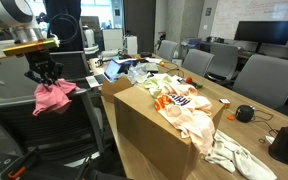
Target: Pick up two clothes from the box and put them on the chair.
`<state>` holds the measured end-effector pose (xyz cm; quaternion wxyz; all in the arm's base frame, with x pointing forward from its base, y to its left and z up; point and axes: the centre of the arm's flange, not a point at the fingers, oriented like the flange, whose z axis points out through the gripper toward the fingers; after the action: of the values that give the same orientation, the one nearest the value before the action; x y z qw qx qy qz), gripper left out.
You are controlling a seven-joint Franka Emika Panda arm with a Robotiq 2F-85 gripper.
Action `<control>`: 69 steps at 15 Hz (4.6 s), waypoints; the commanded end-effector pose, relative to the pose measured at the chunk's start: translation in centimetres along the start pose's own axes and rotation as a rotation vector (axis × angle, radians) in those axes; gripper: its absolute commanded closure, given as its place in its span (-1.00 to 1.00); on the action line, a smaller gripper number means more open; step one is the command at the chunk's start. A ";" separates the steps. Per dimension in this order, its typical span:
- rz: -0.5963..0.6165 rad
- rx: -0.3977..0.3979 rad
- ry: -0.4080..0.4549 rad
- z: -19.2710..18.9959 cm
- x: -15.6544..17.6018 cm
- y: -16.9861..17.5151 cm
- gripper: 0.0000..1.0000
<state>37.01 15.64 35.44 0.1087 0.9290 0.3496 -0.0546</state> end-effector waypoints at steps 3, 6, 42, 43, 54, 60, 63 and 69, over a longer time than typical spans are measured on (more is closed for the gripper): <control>0.021 -0.019 0.035 -1.1 0.1 0.3 0.93; 0.018 -0.023 0.078 -1.9 0.9 0.5 0.93; 0.563 0.006 0.111 -4.5 -10.0 18.1 -1.00; 0.606 0.013 0.102 -3.7 -10.5 19.5 -1.00; 1.014 0.104 -0.069 5.3 -17.9 31.4 -1.00; 1.124 0.134 -0.029 6.2 -20.7 36.4 -1.00; 1.165 0.120 -0.007 6.4 -21.0 39.3 -1.00; 1.226 0.142 -0.031 10.2 -21.2 43.7 -1.00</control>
<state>47.38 -29.45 38.05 0.0686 0.9679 -0.2412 -0.0168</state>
